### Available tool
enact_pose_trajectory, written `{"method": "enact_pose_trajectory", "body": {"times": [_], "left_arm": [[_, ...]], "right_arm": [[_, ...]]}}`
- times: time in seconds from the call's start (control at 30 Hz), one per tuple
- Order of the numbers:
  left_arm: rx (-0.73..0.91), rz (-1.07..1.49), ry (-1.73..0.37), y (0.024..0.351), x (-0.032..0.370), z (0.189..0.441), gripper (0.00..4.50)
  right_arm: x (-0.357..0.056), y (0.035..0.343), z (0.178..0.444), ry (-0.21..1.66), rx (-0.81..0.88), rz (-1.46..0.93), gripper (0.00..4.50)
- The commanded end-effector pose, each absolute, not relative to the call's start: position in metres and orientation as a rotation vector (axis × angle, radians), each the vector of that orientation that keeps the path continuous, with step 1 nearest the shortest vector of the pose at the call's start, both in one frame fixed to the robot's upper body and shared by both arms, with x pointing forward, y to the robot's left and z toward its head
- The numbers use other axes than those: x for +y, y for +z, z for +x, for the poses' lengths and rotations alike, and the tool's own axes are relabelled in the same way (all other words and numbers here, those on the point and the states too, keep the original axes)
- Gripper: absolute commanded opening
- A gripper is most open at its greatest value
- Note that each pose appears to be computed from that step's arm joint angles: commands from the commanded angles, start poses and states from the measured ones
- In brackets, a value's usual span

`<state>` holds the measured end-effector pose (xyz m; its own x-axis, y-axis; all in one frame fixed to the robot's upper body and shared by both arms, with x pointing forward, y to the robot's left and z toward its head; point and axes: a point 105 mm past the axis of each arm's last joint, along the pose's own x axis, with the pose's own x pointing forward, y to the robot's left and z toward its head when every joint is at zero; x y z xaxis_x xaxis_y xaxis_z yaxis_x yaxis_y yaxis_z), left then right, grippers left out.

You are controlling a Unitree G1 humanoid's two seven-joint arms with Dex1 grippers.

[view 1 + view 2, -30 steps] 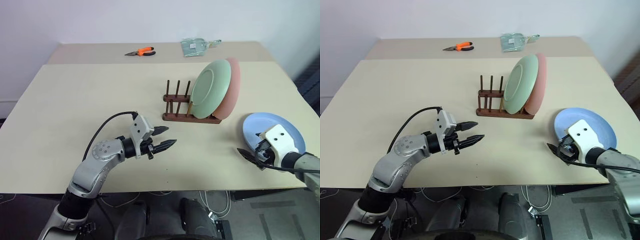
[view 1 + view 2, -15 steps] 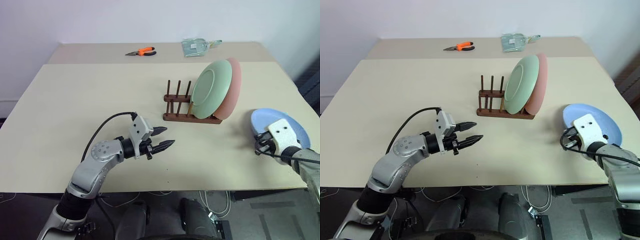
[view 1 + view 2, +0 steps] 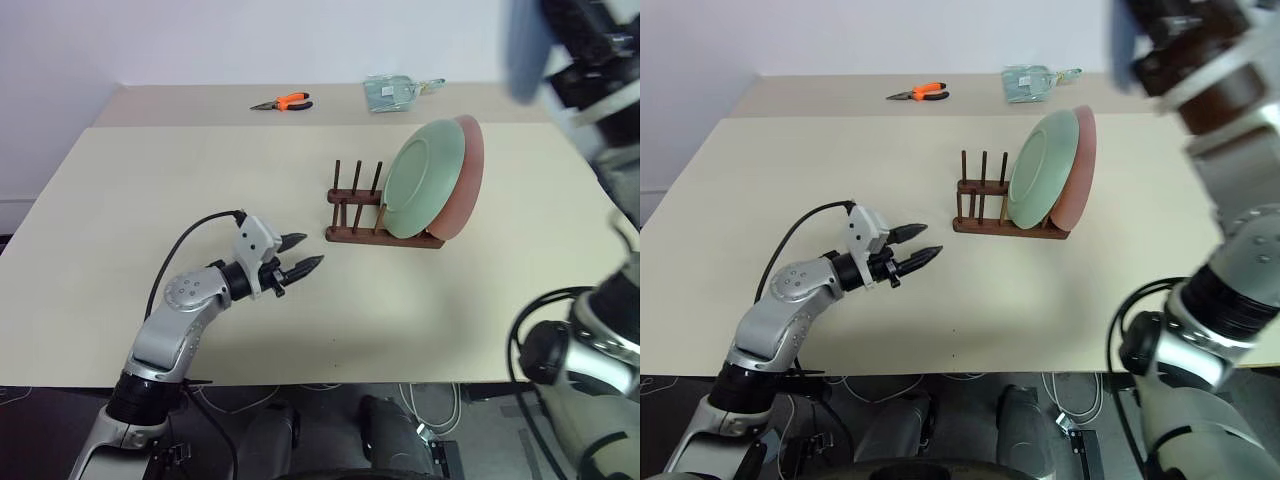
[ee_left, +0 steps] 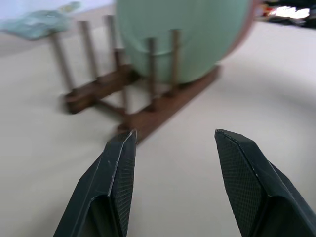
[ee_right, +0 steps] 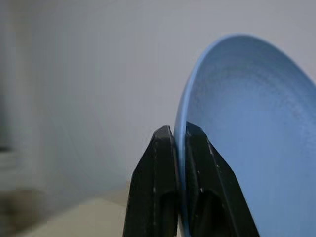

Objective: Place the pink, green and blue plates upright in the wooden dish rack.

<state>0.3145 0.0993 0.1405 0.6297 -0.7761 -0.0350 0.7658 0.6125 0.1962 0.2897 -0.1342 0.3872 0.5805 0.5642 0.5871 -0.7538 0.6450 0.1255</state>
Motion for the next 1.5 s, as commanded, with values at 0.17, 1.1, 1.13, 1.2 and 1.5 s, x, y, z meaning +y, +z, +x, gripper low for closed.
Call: {"method": "enact_pose_trajectory", "body": {"times": [0.17, 1.1, 1.13, 1.2, 1.5], "left_arm": [[-0.112, 0.299, -0.742, 0.145, 0.139, 0.325, 2.57], [-0.112, 0.297, -0.75, 0.141, 0.131, 0.317, 2.57], [-0.112, 0.298, -0.751, 0.141, 0.13, 0.317, 2.57], [-0.112, 0.298, -0.751, 0.141, 0.13, 0.317, 2.57], [-0.114, 0.294, -0.76, 0.142, 0.127, 0.316, 2.57]], "right_arm": [[-0.063, 0.356, 0.315, 0.868, -0.234, 0.875, 0.06], [-0.053, 0.294, 0.355, 0.649, -0.012, 0.965, 0.06], [-0.053, 0.291, 0.358, 0.638, -0.004, 0.96, 0.06], [-0.054, 0.289, 0.362, 0.623, 0.0, 0.951, 0.72], [-0.085, 0.333, 0.338, 0.659, -0.352, 0.234, 2.48]]}}
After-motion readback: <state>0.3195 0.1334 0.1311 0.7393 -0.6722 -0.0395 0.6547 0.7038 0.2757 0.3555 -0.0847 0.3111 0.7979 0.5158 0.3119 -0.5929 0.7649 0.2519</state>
